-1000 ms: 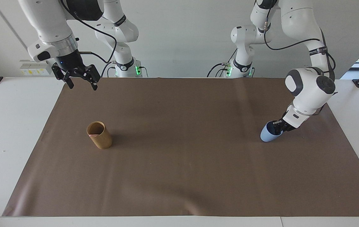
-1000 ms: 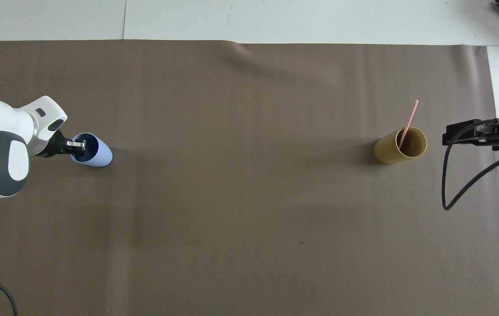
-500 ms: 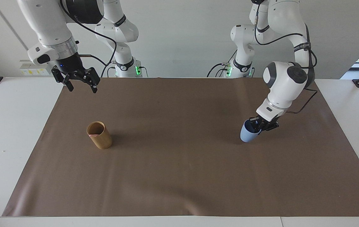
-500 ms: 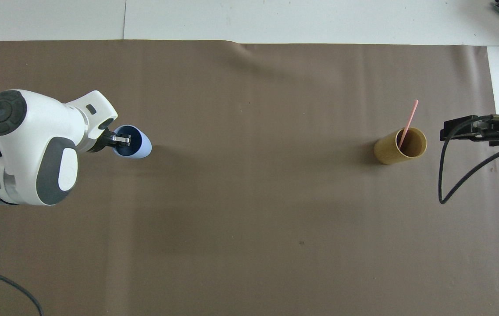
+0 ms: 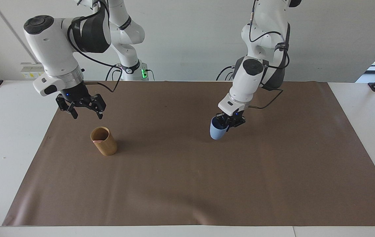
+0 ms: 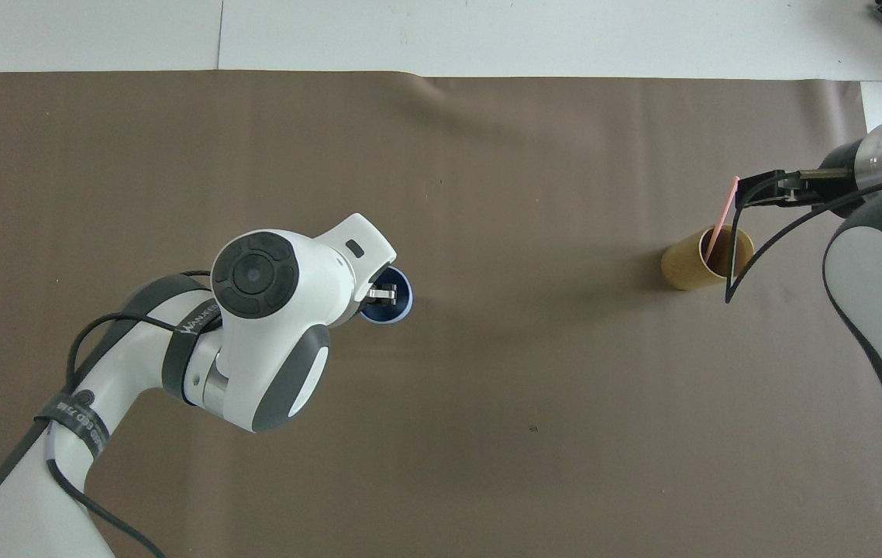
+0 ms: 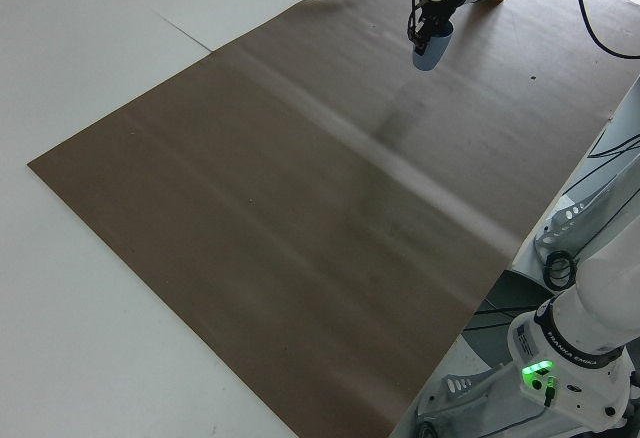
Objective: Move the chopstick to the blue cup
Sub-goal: 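Carry the blue cup with the left gripper while the right gripper grasps the straw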
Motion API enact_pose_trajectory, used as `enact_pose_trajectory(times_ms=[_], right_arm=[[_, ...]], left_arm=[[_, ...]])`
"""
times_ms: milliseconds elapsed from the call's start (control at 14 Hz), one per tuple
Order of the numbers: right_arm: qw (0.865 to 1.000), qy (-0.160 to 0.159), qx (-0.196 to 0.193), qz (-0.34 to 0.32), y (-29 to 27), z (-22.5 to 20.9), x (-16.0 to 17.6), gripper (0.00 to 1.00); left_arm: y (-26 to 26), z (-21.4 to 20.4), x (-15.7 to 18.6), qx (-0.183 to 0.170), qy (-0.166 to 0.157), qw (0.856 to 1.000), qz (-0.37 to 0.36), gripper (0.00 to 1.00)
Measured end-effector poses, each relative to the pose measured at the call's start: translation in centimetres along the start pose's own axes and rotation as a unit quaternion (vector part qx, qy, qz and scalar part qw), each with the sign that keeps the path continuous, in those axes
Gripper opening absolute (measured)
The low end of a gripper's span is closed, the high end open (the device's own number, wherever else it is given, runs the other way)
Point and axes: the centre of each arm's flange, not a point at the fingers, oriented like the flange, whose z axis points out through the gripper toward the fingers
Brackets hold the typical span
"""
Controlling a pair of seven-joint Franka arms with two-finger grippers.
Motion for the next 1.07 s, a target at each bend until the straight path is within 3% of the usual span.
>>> enact_pose_trajectory(times_ms=[429, 786, 857, 1071], right_arm=[[0.999, 0.03, 0.001, -0.02, -0.2, 5.5, 2.6, 1.0], [0.999, 0.016, 0.002, -0.042, -0.3, 7.9, 2.8, 1.0], [0.999, 0.009, 0.001, -0.046, -0.2, 8.0, 2.7, 1.0], [0.999, -0.014, 0.002, -0.048, -0.2, 7.9, 2.1, 1.0]], left_arm=[[7.9, 1.3, -4.8, 0.0, -0.003, 1.0, 0.007, 0.05], [10.8, 4.1, -6.5, 0.001, -0.008, 1.0, 0.015, 0.05], [11.0, 4.6, -6.4, 0.0, -0.006, 1.0, 0.016, 0.11], [10.8, 4.5, -5.6, -0.002, 0.0, 1.0, 0.012, 0.45]])
